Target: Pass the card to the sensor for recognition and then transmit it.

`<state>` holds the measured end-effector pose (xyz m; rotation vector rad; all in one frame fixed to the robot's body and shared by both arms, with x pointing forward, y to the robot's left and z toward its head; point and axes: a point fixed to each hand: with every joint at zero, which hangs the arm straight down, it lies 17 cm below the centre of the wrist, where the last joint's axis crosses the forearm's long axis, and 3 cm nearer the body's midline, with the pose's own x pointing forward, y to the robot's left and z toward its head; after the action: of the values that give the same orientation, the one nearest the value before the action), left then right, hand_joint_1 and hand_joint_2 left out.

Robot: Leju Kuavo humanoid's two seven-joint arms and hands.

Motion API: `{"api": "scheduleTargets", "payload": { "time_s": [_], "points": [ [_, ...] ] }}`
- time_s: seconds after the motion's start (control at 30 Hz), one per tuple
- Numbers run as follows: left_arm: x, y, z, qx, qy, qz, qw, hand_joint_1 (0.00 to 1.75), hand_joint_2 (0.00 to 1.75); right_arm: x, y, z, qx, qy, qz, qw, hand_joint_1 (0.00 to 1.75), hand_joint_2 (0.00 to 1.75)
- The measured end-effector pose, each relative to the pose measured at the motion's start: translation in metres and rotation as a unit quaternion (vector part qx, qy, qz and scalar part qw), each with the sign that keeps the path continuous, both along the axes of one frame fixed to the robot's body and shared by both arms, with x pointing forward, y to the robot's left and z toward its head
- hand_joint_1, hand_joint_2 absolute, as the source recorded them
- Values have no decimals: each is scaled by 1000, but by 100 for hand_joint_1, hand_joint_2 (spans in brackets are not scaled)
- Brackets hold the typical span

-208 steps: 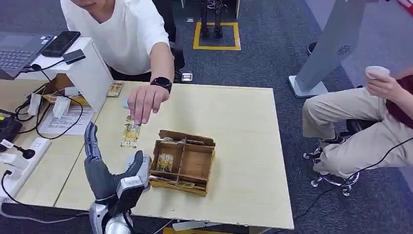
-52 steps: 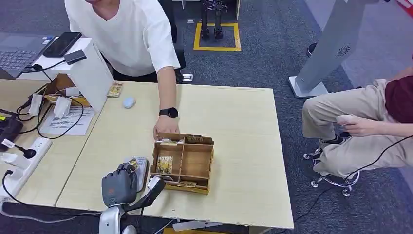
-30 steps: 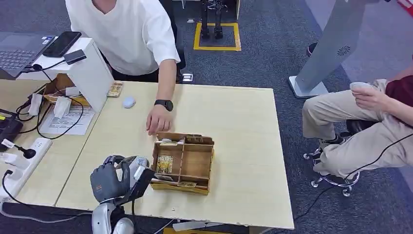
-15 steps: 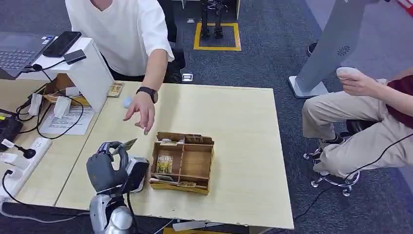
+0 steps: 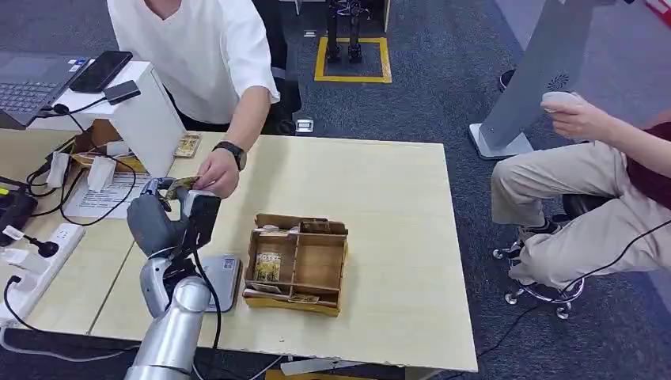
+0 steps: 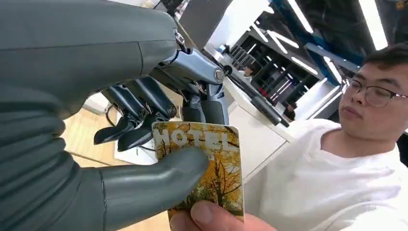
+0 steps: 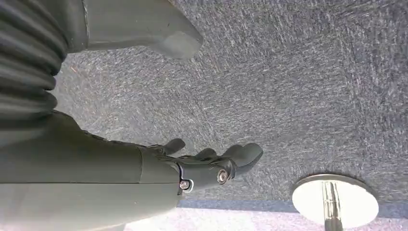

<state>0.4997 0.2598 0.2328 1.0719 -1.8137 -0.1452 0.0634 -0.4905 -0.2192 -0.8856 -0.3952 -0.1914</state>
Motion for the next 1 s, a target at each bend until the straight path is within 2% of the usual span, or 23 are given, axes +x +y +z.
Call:
{"api": "scheduleTargets", "payload": {
  "time_s": [0.03,0.23,0.53,0.67,0.8,1.0],
  "points": [
    [5,0,2,-2,0,-2,1000,0,175,1,0,0,0,0,2,1000,0,175],
    [22,-4,12,-13,-1,-14,1000,0,175,4,1,0,0,0,6,1000,0,175],
    [25,-9,15,-9,-11,-29,999,0,175,4,1,0,0,1,8,1000,0,175],
    [15,-17,18,8,-29,-47,998,0,175,3,1,0,-2,0,12,1000,0,175],
    [-10,-25,30,43,-68,-64,995,0,175,-2,0,0,-2,2,9,1000,0,175],
    [-26,-23,38,52,-87,-63,993,0,175,-8,0,0,-2,4,3,1000,0,175]
  ]
}}
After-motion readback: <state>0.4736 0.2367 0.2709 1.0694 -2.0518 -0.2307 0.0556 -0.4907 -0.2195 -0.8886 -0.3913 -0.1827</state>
